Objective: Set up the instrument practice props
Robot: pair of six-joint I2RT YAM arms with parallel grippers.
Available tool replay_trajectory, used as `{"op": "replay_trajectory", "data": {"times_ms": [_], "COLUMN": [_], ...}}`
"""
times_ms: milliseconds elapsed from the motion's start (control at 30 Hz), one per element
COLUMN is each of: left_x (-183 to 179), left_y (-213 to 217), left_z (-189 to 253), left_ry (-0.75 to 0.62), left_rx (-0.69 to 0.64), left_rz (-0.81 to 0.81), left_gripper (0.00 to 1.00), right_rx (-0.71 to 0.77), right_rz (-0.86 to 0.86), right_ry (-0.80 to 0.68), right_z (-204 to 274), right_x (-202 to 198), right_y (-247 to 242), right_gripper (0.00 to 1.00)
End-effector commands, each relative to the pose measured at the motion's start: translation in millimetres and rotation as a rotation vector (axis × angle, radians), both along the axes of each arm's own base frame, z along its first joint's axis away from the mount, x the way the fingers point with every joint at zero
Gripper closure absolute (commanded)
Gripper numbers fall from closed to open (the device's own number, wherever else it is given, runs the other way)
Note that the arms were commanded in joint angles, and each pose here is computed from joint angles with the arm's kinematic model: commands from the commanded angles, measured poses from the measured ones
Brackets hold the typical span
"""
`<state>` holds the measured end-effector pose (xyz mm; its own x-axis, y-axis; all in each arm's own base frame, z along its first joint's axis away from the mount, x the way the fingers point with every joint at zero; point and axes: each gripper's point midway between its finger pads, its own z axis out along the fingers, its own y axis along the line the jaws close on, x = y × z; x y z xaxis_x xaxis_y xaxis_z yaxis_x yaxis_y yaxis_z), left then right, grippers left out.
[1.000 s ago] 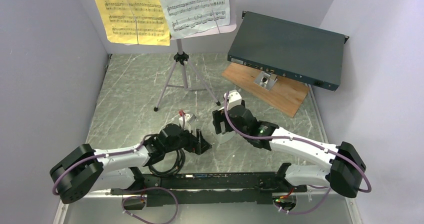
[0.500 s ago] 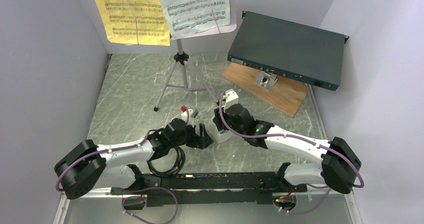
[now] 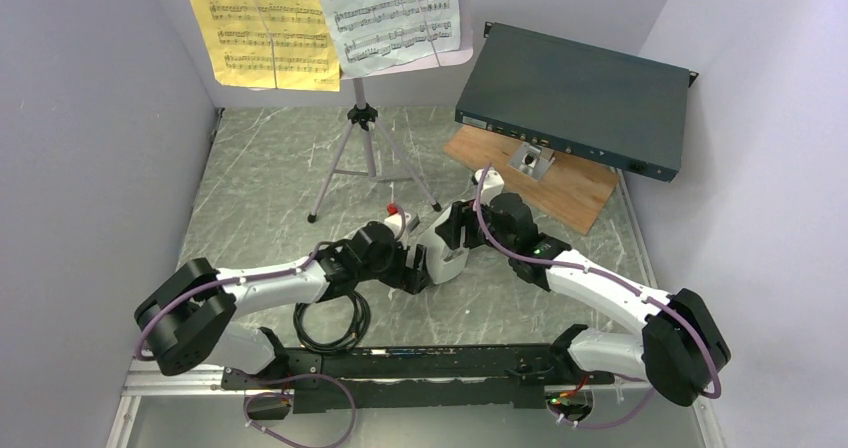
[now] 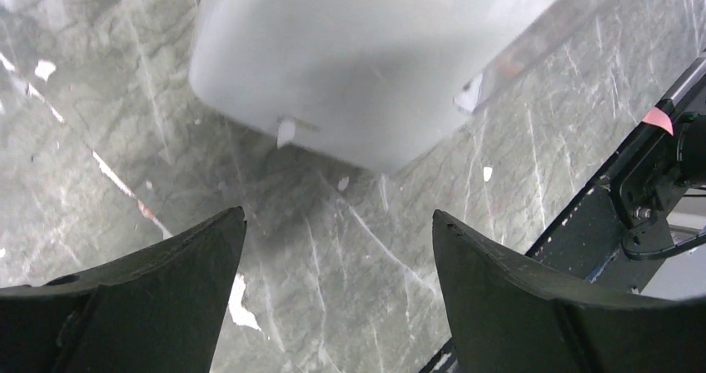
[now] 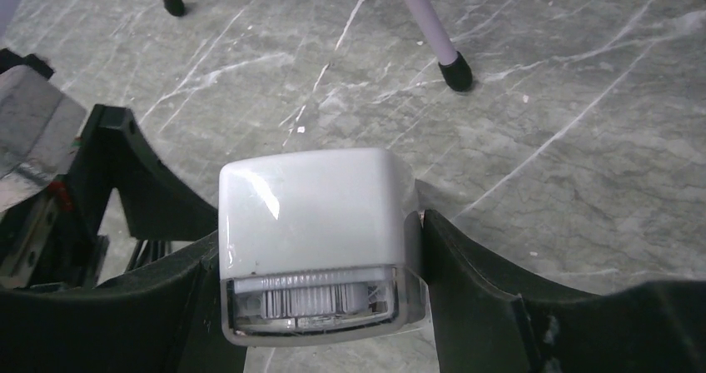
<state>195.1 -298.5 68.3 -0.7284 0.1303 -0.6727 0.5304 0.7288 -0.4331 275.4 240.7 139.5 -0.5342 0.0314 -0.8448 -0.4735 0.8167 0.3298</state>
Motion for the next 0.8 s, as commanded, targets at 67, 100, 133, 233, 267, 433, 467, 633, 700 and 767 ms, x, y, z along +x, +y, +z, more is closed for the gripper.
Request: {"op": "replay_trajectory", "data": {"times_ms": [67, 100, 133, 233, 267, 433, 467, 633, 700, 767], "left_x": [18.7, 19.0, 20.3, 23.1, 24.2, 23.9, 23.7, 24.4, 22.8, 23.4], "left_y": [-29.2, -32.1, -33.9, -35.4, -35.2, -36.8, -36.8, -40.9, -43.7, -45.7], "left_z": [19.2, 18.3, 16.3, 8.5, 7.4, 7.1, 6.5, 7.6, 7.8, 7.2], "left_ry": [-0.093, -0.092, -0.091, -0.079, -0.077, -0.075, -0.073, -0.1, -0.109, -0.123], "left_rx": [-0.007, -0.003, 0.002, 0.039, 0.05, 0.063, 0.072, 0.111, 0.127, 0.15], "left_rz": [-0.094, -0.108, -0.115, -0.123, -0.121, -0.112, -0.105, -0.081, -0.083, -0.076], "left_gripper": [0.16, 0.17, 0.17, 0.16, 0.17, 0.31, 0.33, 0.37, 0.38, 0.42], "right_rx": [0.132, 0.135, 0.139, 0.146, 0.146, 0.155, 0.157, 0.158, 0.158, 0.159], "right_rz": [0.132, 0.136, 0.139, 0.143, 0.143, 0.137, 0.138, 0.142, 0.143, 0.144], "right_ry": [0.09, 0.095, 0.097, 0.097, 0.097, 0.094, 0.095, 0.103, 0.104, 0.108], "right_z": [2.6, 1.6, 2.0, 3.2, 3.6, 6.4, 6.5, 4.4, 4.4, 3.9], "right_x": [-22.3, -22.2, -22.3, -22.0, -21.8, -21.0, -21.1, -21.2, -21.0, -21.3], "right_y": [23.8, 24.7, 25.5, 25.9, 25.7, 24.9, 25.3, 26.7, 27.0, 27.4], "right_gripper": [1.0, 1.0, 1.0, 1.0, 1.0, 1.0, 1.0, 1.0, 1.0, 1.0]}}
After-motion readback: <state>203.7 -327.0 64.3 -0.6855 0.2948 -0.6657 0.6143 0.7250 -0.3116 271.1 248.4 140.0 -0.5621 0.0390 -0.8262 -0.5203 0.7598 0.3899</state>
